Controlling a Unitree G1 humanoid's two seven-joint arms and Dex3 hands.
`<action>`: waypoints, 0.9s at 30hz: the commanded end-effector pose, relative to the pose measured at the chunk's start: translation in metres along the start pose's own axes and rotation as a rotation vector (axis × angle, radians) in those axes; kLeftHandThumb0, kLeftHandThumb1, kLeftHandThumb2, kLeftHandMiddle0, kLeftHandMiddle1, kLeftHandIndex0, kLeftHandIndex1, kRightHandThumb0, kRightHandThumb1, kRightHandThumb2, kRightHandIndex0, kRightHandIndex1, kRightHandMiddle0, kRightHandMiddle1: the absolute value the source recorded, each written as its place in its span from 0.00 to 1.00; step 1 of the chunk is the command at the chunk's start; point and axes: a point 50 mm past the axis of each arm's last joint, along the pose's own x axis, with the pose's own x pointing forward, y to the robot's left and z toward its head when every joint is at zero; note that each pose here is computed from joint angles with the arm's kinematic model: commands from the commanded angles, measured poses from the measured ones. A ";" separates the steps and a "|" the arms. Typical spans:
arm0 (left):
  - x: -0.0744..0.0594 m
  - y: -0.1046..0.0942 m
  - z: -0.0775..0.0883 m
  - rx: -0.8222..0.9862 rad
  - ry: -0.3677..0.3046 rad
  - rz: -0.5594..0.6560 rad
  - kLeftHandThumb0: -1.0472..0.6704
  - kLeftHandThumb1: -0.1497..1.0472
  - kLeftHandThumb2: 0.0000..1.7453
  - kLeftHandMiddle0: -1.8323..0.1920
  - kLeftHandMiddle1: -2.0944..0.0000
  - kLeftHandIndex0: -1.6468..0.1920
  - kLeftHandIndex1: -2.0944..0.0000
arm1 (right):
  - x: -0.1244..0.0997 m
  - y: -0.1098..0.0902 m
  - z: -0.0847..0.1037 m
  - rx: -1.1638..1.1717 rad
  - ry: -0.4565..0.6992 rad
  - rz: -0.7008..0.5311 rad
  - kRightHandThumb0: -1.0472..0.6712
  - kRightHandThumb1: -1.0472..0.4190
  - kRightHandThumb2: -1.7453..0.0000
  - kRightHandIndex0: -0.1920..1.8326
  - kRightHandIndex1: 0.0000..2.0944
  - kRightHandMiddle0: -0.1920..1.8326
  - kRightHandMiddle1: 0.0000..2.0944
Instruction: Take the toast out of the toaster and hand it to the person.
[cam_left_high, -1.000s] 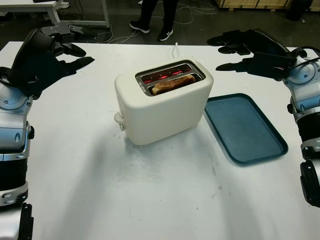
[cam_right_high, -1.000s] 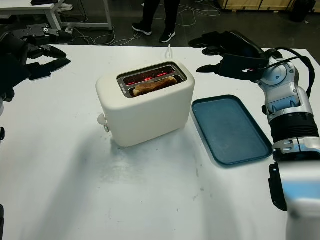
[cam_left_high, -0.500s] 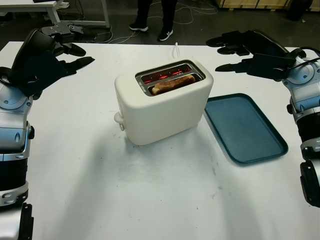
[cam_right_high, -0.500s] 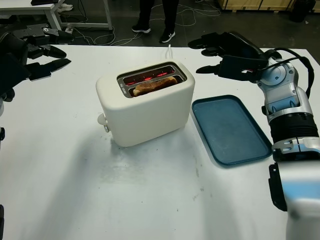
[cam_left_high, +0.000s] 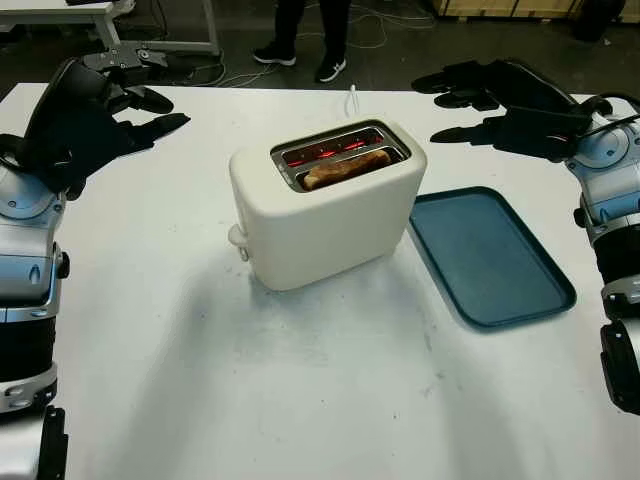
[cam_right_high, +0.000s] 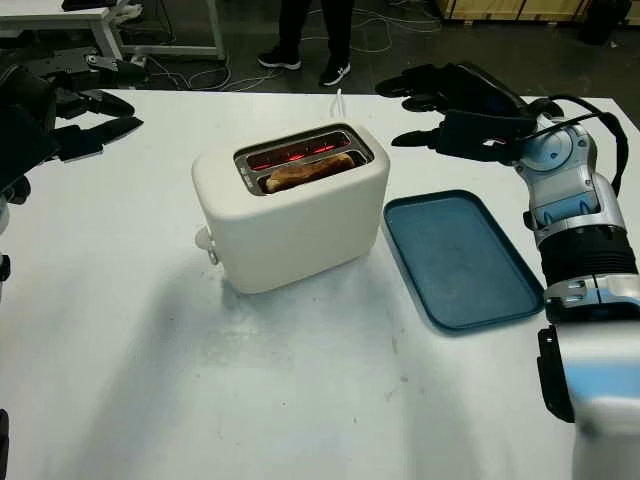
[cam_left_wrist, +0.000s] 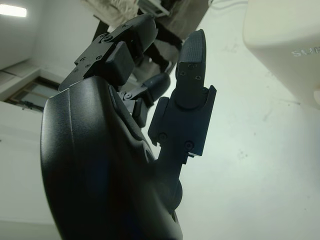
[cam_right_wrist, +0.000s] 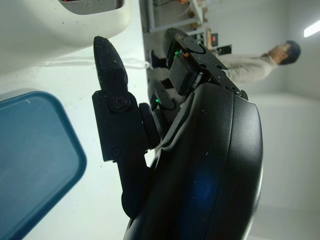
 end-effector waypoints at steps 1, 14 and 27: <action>-0.001 0.001 0.001 0.028 -0.006 0.007 0.38 0.89 0.08 0.73 0.53 0.62 0.77 | -0.001 -0.002 0.002 -0.004 -0.014 -0.010 0.36 0.09 1.00 0.38 0.00 0.37 0.00; -0.002 0.000 0.000 0.005 0.003 0.010 0.40 0.89 0.09 0.74 0.55 0.63 0.77 | 0.000 -0.001 0.002 0.001 -0.016 -0.010 0.37 0.09 1.00 0.38 0.00 0.37 0.00; -0.001 -0.001 0.000 0.002 0.003 0.012 0.39 0.89 0.08 0.74 0.54 0.62 0.77 | 0.000 -0.002 0.000 0.005 -0.004 -0.004 0.35 0.09 1.00 0.38 0.00 0.37 0.00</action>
